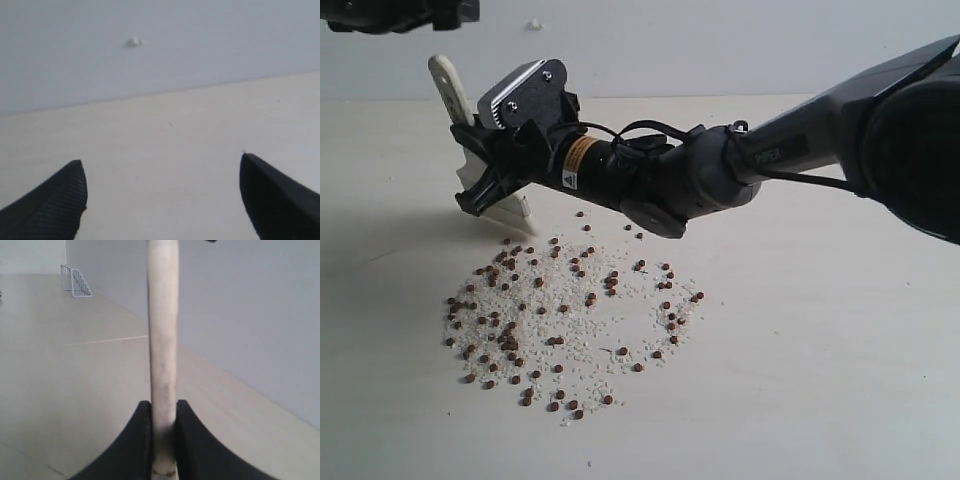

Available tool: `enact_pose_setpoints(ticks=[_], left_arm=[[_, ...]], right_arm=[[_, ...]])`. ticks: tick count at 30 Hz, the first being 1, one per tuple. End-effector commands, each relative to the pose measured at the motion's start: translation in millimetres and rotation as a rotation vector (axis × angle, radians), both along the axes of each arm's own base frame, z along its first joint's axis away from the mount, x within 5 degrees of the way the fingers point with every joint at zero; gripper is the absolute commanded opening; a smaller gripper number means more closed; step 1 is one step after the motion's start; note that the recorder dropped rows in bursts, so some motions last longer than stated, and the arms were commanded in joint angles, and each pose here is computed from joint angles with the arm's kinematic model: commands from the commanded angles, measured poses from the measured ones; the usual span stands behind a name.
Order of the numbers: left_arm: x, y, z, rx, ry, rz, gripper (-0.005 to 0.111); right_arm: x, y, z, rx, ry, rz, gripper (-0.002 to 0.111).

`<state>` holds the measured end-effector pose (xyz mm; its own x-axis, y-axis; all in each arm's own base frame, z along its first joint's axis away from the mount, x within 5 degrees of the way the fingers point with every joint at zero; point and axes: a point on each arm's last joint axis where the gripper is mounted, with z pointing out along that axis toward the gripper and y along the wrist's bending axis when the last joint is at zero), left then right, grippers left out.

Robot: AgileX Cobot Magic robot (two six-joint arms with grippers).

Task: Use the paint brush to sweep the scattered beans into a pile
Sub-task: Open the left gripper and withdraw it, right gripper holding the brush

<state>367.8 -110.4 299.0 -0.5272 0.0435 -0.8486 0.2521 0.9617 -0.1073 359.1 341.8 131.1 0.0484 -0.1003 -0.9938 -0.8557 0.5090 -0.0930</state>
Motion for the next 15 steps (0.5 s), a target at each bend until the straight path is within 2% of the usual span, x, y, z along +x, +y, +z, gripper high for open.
enact_pose_setpoints(ticks=[1,3,7,11,15], left_arm=[[-8,31,30,0.000,-0.106,0.070,0.064],[-13,39,32,-0.002,-0.122,0.087,0.046],[-28,55,29,-0.009,-0.142,0.132,-0.001],[-58,67,16,-0.022,-0.232,0.171,0.000],[-100,76,-4,-0.037,-0.415,0.201,0.000]], right_arm=[[-4,1,42,0.021,-0.122,0.036,0.000],[-6,0,53,0.037,-0.146,0.048,0.000],[-13,0,78,0.051,-0.184,0.096,0.000],[-20,-11,103,0.023,-0.232,0.130,0.000],[-25,-29,114,-0.031,-0.212,0.216,0.000]])
